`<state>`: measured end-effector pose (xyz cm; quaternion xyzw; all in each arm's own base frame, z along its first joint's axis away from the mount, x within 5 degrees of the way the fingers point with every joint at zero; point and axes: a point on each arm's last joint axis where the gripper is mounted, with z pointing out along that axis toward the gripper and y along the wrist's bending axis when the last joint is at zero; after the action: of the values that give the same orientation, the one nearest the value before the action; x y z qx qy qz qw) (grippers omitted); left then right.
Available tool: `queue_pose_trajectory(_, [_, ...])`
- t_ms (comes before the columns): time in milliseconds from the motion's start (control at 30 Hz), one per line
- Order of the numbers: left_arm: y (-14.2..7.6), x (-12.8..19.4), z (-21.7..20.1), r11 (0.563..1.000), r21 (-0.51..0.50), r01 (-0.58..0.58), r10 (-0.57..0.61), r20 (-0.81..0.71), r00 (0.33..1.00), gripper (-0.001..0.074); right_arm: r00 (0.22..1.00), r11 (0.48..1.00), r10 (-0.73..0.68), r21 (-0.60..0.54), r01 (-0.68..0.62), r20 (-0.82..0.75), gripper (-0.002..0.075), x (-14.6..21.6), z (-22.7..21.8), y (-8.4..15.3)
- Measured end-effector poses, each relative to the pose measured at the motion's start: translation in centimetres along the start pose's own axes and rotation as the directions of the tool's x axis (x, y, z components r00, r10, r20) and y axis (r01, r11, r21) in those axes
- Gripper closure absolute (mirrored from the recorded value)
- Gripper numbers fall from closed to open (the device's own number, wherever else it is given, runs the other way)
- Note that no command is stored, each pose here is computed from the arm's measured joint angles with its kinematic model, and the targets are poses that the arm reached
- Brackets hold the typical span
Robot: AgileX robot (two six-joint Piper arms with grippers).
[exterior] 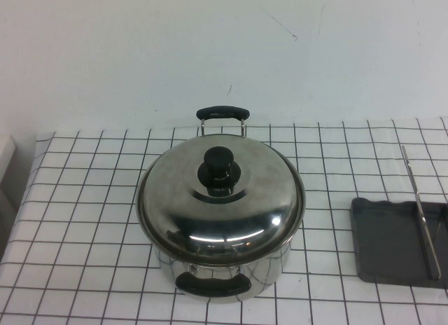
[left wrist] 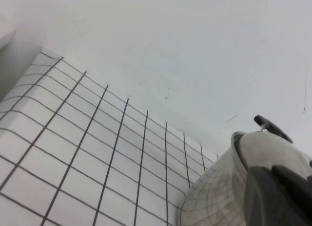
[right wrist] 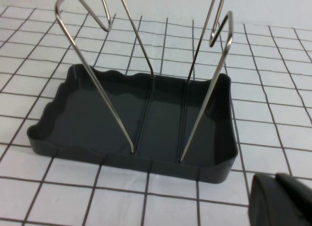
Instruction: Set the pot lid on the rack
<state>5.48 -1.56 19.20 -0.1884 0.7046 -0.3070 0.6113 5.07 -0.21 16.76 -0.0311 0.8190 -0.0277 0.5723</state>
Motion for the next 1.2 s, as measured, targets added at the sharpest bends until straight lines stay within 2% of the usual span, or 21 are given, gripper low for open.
queue_pose_trajectory(267, [0.0,-0.7,0.0,0.999,0.008,0.042,-0.042,0.080,0.996,0.0738,1.000,1.000,0.000,0.000,0.000,0.000,0.0729,0.0,0.0,0.0])
queue_pose_trajectory(467, [0.0,-0.4,0.0,1.000,0.006,0.019,-0.020,0.047,0.999,0.0738,1.000,1.000,0.000,0.000,0.000,0.000,0.0729,0.0,0.0,0.0])
queue_pose_trajectory(533, [-0.4,-0.3,-0.1,1.000,0.014,-0.021,0.021,-0.001,1.000,0.0738,1.000,1.000,0.000,0.000,0.000,0.000,0.0729,0.0,0.0,0.0])
queue_pose_trajectory(600, [-1.7,-1.0,-0.5,0.992,0.043,-0.118,0.120,-0.038,0.992,0.0738,1.000,1.000,0.000,0.000,0.000,0.000,0.0729,0.0,0.0,0.0])
queue_pose_trajectory(733, [-4.8,-4.3,-0.7,0.954,0.061,-0.292,0.296,-0.064,0.953,0.0738,1.000,1.000,0.000,0.000,0.000,0.000,0.0729,0.0,0.0,0.0])
queue_pose_trajectory(833, [-7.8,-7.4,0.0,0.902,0.084,-0.424,0.431,-0.091,0.898,0.0738,1.000,1.000,0.000,0.000,0.000,0.000,0.0728,0.0,0.0,0.0])
queue_pose_trajectory(900, [-9.0,-8.9,1.1,0.868,0.093,-0.487,0.495,-0.121,0.860,0.0738,1.000,1.000,0.000,0.000,0.000,0.000,0.0729,0.0,0.0,0.0])
queue_pose_trajectory(1067, [-10.0,-10.6,4.7,0.796,0.100,-0.597,0.602,-0.227,0.765,0.0734,1.000,1.000,0.000,0.000,0.000,0.000,0.0729,0.0,0.0,0.0])
queue_pose_trajectory(1200, [-10.8,-9.9,7.2,0.766,0.157,-0.623,0.641,-0.262,0.722,0.0663,1.000,1.000,0.000,0.000,0.000,0.000,0.0729,0.0,0.0,0.0])
